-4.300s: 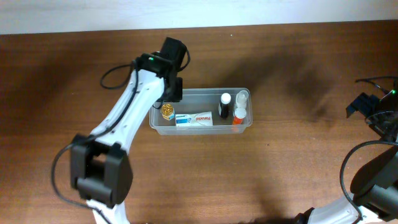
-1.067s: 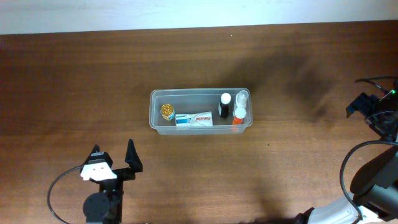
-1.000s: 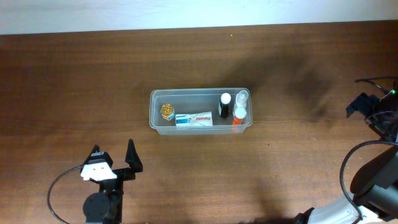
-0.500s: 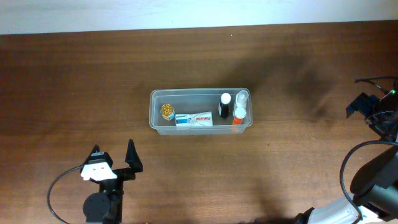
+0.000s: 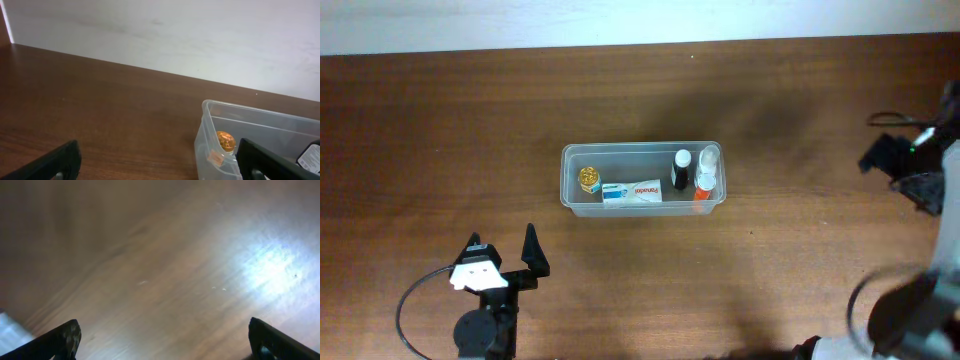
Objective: Pack container
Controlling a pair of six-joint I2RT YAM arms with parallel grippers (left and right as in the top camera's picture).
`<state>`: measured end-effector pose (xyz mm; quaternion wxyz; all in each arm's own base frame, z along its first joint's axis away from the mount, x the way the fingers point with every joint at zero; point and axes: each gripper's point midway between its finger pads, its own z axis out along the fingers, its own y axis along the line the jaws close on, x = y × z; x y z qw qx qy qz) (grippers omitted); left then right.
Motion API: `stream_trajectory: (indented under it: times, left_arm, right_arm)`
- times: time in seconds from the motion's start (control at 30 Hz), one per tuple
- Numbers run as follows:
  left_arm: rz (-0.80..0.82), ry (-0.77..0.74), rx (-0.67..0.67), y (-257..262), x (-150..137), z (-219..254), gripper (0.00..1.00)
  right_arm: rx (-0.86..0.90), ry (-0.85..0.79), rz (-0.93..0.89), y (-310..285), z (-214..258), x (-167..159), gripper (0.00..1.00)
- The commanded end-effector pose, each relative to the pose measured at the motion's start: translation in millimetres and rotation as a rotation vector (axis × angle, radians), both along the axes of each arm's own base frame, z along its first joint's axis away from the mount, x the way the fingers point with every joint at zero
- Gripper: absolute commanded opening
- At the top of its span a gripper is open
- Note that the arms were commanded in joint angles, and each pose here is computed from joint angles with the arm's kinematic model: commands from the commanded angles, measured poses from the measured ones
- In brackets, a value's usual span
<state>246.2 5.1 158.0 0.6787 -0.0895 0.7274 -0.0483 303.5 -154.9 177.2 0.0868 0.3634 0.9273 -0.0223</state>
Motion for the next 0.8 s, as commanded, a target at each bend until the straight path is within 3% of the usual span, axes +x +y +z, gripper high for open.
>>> stream_trajectory:
  times: [0.0, 0.3, 0.5, 0.77]
  left_arm:
    - [-0.010, -0.001, 0.022, -1.0, -0.4, 0.0, 0.99]
    - [-0.010, -0.001, 0.022, -1.0, -0.4, 0.0, 0.99]
    - [-0.010, -0.001, 0.022, -1.0, -0.4, 0.0, 1.00]
    - [-0.010, -0.001, 0.022, -1.0, -0.4, 0.0, 0.99]
  right_arm:
    - [-0.085, -0.197, 0.145, 52.0, 67.1, -0.3, 0.98]
    - [-0.121, -0.528, 0.477, 157.4, 148.4, -42.1, 0.98]
    - [-0.151, -0.881, 0.478, 164.6, 158.7, -43.7, 0.98]
    - [-0.232, -1.256, 0.679, 189.8, 131.9, -46.0, 0.99]
